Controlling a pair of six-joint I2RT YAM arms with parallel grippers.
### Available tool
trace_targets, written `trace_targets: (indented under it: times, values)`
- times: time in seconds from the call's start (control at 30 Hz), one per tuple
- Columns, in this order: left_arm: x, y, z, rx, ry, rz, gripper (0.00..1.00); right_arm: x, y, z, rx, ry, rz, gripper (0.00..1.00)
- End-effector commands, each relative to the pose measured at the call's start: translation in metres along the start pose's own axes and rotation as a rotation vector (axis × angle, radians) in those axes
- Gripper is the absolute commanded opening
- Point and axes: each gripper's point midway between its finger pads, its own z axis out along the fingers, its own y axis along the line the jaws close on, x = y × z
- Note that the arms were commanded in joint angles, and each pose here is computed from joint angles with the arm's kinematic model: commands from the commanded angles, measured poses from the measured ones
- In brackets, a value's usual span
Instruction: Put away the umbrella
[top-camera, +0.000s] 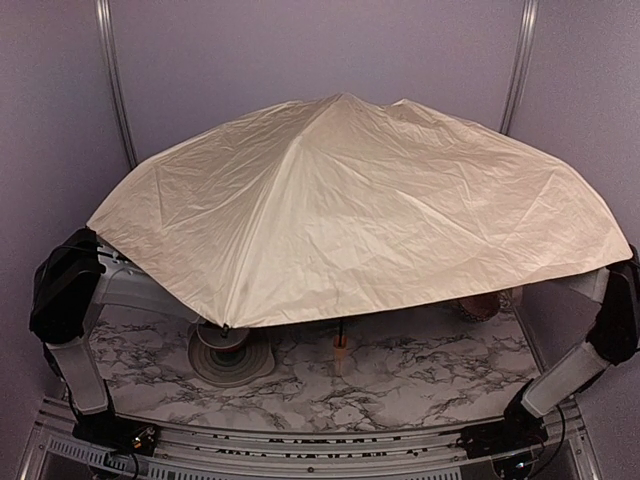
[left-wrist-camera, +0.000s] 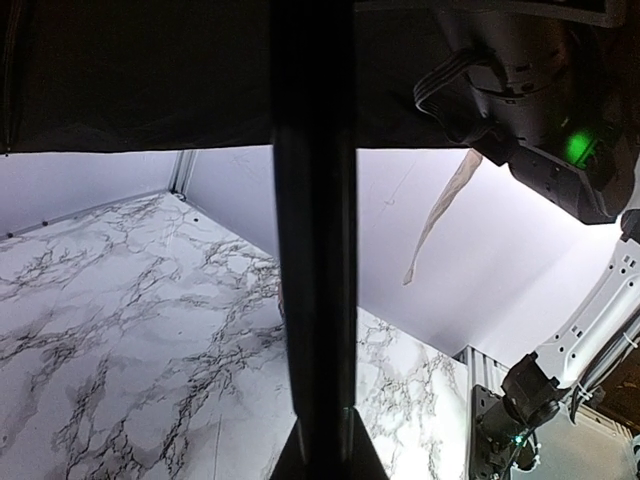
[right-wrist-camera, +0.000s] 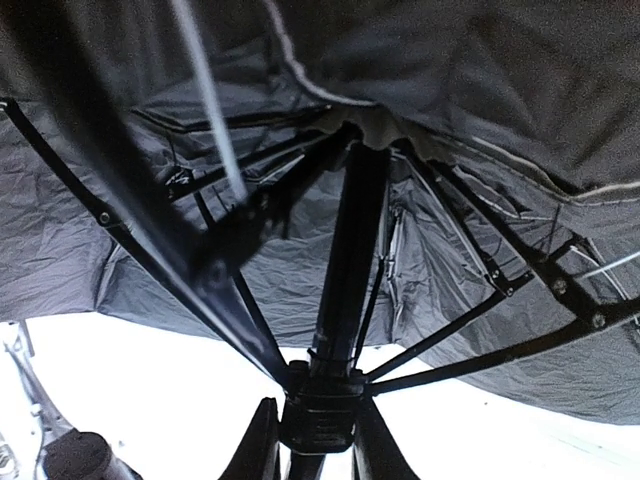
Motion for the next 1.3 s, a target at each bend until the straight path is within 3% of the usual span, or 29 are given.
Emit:
trace_targets:
  times: [0.0, 0.23, 0.53, 0.67, 0.83, 1.03, 1.07, 1.13, 1.27]
  values:
    - [-0.103, -0.060, -0.025, 0.145, -0.295, 0.160, 0.00, 0.078, -0.024, -0.004, 0.135, 0.195, -0.039, 0.13]
    - [-0.101, -0.053, -0.023, 0.103, -0.285, 0.171, 0.00, 0.090, -0.036, -0.012, 0.261, 0.195, -0.081, 0.25]
    - [-0.090, -0.040, -0.013, 0.051, -0.247, 0.167, 0.00, 0.068, -0.045, -0.019, 0.347, 0.123, -0.135, 0.29]
    - [-0.080, -0.029, -0.007, 0.005, -0.219, 0.162, 0.00, 0.040, -0.051, -0.022, 0.418, 0.060, -0.170, 0.34]
    - [-0.075, -0.018, -0.001, -0.093, -0.223, 0.180, 0.00, 0.007, -0.066, -0.031, 0.561, -0.045, -0.205, 0.52]
    - [-0.075, -0.010, 0.003, -0.190, -0.245, 0.195, 0.00, 0.001, -0.075, -0.031, 0.617, -0.095, -0.211, 0.58]
    - [-0.077, -0.008, 0.003, -0.210, -0.253, 0.191, 0.00, 0.000, -0.075, -0.032, 0.624, -0.103, -0.214, 0.65]
    - [-0.082, -0.001, 0.001, -0.251, -0.275, 0.164, 0.00, 0.004, -0.074, -0.037, 0.620, -0.117, -0.220, 0.96]
    - [-0.097, 0.004, -0.009, -0.269, -0.352, 0.110, 0.00, 0.008, -0.037, -0.039, 0.405, -0.177, -0.264, 1.00]
